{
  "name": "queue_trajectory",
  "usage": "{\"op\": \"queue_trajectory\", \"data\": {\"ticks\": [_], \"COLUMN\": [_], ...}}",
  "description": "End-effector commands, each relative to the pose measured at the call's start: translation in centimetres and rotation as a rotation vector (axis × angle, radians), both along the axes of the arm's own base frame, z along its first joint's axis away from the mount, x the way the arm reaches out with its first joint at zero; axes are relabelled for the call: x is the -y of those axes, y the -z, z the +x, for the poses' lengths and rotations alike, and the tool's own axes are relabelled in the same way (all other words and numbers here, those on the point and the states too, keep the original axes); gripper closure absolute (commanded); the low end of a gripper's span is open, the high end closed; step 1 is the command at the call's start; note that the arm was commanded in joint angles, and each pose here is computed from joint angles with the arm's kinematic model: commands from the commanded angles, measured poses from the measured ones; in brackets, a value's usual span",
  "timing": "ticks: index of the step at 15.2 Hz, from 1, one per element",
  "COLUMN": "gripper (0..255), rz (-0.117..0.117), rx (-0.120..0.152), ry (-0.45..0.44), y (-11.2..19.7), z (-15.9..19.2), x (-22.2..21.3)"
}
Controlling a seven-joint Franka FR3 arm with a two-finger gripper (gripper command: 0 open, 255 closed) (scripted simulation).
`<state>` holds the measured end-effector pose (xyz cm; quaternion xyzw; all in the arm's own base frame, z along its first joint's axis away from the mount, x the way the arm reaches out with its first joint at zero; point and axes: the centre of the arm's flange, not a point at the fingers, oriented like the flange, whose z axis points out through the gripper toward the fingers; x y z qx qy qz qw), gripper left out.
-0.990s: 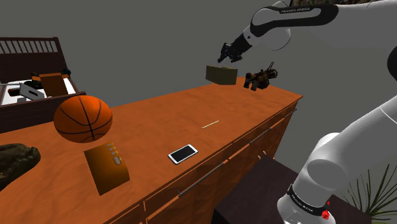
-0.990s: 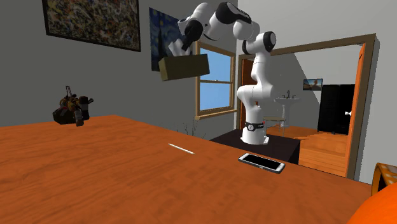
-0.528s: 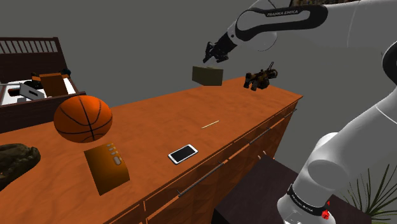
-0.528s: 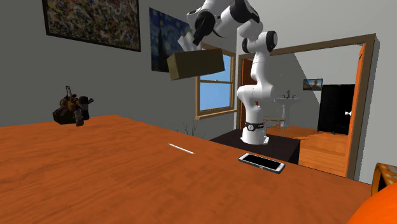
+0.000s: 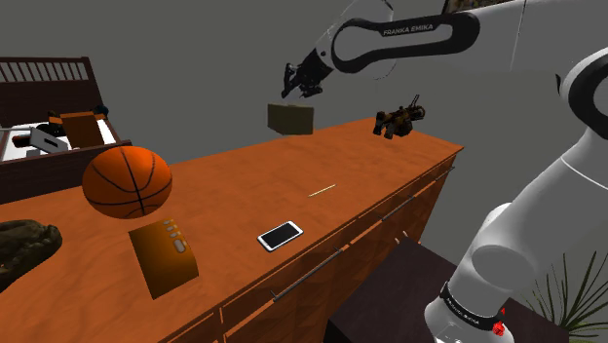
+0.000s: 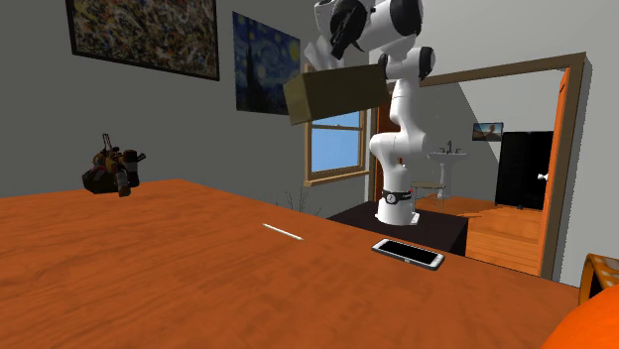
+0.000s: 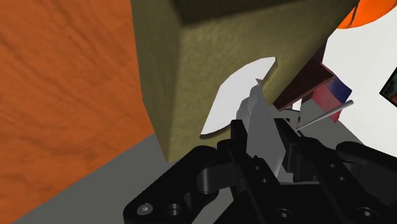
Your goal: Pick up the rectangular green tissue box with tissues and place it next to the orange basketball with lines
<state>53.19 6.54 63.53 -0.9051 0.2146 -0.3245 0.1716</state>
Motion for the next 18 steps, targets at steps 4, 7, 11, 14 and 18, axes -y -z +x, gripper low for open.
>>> {"op": "queue_trajectory", "data": {"ticks": [4, 7, 11, 14, 18], "gripper": [255, 255, 255, 255, 255], "rz": [0.001, 0.001, 0.001, 0.001, 0.001], "rx": [0.001, 0.001, 0.001, 0.001, 0.001], "ry": [0.002, 0.002, 0.002, 0.002, 0.002], "y": [-0.1, -0.1, -0.2, -0.2, 0.3], "z": [1.9, 3.0, 4.5, 5.6, 6.9], "x": [-6.3, -10.1, -15.2, -19.0, -23.4]}}
